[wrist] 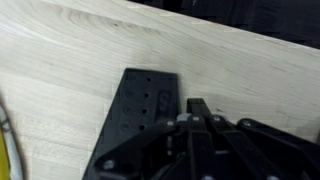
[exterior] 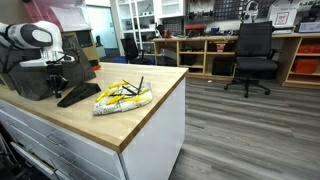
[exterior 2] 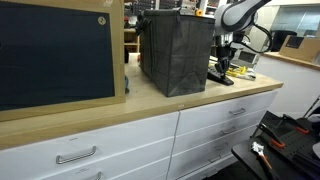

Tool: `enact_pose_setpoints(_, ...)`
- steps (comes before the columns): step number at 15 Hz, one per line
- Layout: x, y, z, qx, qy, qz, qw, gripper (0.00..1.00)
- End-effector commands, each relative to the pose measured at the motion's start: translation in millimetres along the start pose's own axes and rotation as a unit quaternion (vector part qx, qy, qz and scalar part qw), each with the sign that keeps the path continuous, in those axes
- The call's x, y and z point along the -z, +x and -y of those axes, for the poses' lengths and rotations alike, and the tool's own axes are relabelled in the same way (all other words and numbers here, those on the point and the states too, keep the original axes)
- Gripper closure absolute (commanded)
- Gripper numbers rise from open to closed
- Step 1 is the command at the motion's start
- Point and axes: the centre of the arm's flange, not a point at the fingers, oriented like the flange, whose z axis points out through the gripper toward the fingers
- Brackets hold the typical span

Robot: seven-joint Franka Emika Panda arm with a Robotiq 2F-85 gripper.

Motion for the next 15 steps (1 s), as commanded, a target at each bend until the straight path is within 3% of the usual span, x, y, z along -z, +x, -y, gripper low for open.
enact_pose_setpoints(1,41.9,-16.8,10.6,0.034,0.045,-0.028,0.998,1.0)
enact_pose_setpoints(4,75.0,-28.3,-3.9,0.01,0.012,-0.061,0.998,1.0)
enact_pose_setpoints(8,108.6,-55.3,-60.3,-0.051,-0.007,-0.073,0.996,1.0)
enact_pose_setpoints(12,135.7,-87.2,-110.2,-0.118,0.021,-0.068,0.9904,1.0)
enact_pose_setpoints(15,165.3,-114.4,-125.8,-0.153,0.045,-0.048,0.9861,1.0)
